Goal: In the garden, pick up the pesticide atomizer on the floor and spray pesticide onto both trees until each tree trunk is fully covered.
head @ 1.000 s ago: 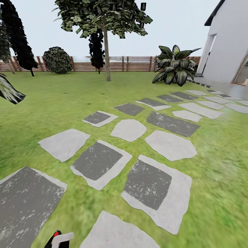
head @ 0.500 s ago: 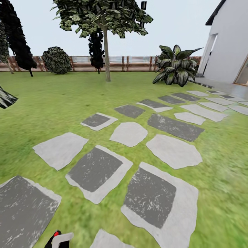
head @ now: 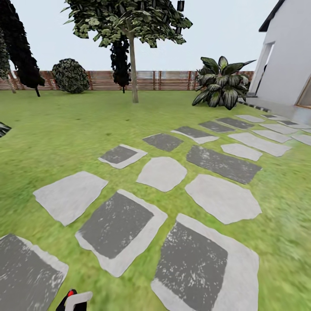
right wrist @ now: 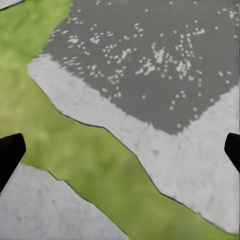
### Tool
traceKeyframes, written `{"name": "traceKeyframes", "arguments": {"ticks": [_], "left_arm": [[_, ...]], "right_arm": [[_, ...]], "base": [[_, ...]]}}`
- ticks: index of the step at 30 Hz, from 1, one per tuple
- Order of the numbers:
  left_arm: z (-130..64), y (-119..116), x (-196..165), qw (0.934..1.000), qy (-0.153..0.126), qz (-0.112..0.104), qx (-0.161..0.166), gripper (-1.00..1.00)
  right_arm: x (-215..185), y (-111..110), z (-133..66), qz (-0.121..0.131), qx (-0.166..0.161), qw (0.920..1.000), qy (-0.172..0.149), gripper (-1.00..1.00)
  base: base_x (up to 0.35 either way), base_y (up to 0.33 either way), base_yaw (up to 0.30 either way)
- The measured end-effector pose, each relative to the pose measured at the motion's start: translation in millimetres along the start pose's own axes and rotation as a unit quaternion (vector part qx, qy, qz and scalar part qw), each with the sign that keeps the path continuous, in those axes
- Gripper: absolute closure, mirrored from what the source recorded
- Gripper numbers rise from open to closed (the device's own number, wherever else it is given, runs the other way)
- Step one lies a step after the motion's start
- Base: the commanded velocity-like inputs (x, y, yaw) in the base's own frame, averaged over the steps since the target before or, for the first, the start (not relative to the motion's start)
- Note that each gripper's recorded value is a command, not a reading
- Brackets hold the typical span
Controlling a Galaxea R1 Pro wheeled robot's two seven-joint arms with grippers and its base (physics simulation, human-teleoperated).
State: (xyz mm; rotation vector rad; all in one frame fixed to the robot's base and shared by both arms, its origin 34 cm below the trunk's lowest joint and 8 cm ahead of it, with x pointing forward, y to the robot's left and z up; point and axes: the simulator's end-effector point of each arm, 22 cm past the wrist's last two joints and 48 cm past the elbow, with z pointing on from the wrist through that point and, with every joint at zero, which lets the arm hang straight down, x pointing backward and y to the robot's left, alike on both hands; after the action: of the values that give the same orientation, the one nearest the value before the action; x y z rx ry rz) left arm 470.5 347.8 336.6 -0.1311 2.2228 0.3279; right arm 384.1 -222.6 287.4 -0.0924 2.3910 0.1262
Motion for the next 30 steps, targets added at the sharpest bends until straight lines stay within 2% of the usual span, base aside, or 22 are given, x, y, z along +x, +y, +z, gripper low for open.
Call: {"name": "traceKeyframes", "arguments": {"ticks": [30], "left_arm": [[0.0,-0.2,0.0,1.0,0.0,0.0,0.0,1.0]], "right_arm": [[0.0,0.0,0.0,0.0,0.0,1.0,0.0,-1.0]], "base": [[0.337,0.0,0.0]]}}
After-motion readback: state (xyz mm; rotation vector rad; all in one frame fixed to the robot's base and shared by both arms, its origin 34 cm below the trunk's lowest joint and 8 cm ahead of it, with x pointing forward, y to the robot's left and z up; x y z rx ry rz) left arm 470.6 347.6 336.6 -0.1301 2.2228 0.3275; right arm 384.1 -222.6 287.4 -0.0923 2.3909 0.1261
